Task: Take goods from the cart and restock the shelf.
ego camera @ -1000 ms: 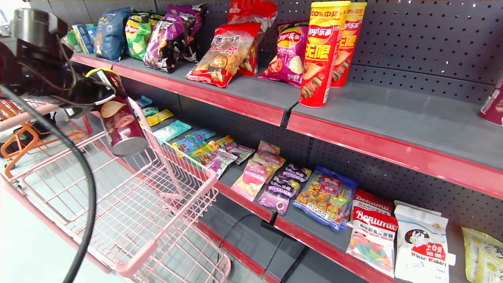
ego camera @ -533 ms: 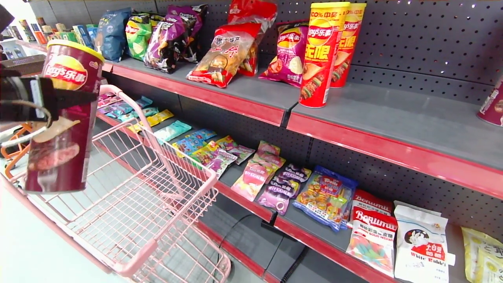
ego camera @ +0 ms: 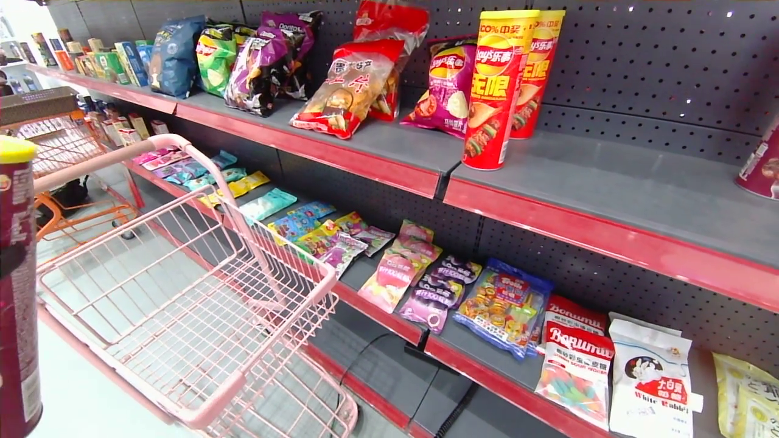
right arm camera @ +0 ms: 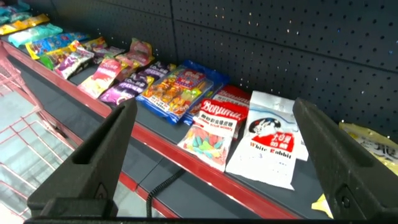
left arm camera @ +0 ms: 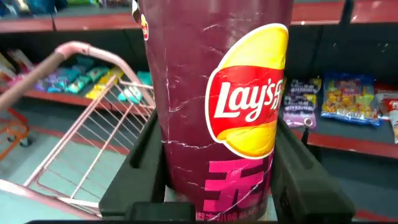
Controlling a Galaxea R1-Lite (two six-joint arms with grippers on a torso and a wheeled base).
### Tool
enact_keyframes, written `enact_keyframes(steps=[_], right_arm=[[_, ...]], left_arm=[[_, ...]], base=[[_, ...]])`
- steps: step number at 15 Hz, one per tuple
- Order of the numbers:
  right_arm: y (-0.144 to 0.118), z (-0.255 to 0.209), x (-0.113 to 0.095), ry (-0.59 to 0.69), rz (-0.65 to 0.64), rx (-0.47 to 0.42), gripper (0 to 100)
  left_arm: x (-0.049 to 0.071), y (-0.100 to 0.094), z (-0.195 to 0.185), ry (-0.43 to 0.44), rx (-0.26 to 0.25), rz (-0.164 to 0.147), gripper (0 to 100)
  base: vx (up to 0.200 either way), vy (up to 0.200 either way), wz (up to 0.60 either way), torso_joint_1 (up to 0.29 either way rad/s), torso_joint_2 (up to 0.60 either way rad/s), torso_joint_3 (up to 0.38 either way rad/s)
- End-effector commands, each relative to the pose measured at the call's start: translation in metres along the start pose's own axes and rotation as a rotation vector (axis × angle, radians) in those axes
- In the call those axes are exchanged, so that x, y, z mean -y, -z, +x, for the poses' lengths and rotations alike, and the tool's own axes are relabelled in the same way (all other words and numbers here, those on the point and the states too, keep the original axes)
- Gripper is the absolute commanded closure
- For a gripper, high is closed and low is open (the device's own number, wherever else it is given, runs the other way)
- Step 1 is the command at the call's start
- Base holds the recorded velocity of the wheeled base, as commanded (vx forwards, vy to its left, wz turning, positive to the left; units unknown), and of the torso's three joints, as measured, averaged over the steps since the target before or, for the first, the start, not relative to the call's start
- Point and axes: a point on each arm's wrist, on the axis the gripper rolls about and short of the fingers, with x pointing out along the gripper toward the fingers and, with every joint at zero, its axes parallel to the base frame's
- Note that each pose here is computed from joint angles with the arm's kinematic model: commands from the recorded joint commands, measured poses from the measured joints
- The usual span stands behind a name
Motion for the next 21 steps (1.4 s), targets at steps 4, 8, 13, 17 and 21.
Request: enact_keyframes(steps=[4,8,13,17,21], right_arm=[[0.000,0.000,0.000,0.000,0.001,0.001,0],[0.000,0.000,0.000,0.000,0.001,0.001,0],[0.000,0.000,0.000,0.000,0.001,0.001,0],[0.000,0.000,0.000,0.000,0.000,0.001,0],[0.000,0.000,0.000,0.000,0.000,-0.001,0]], left_arm=[[0.009,0.006,-0.042,-0.018,0.129,0.016,100],[0.011,0.011,-0.047,-0.017,0.140,0.018,100],[0.013,0.019,-0.052,-0.021,0.145,0.017,100],[0.014,0.021,-0.054,-0.023,0.146,0.019,100],[0.017,0.029,-0.063,-0.026,0.140,0.022,100]], base=[[0.000,0.000,0.00,0.140,-0.43,-0.283],[0.000,0.000,0.00,0.193,-0.54,-0.349],[0.000,0.000,0.00,0.234,-0.59,-0.358],[0.000,0.000,0.00,0.184,-0.43,-0.254],[0.000,0.000,-0.15,0.126,-0.30,-0.167]])
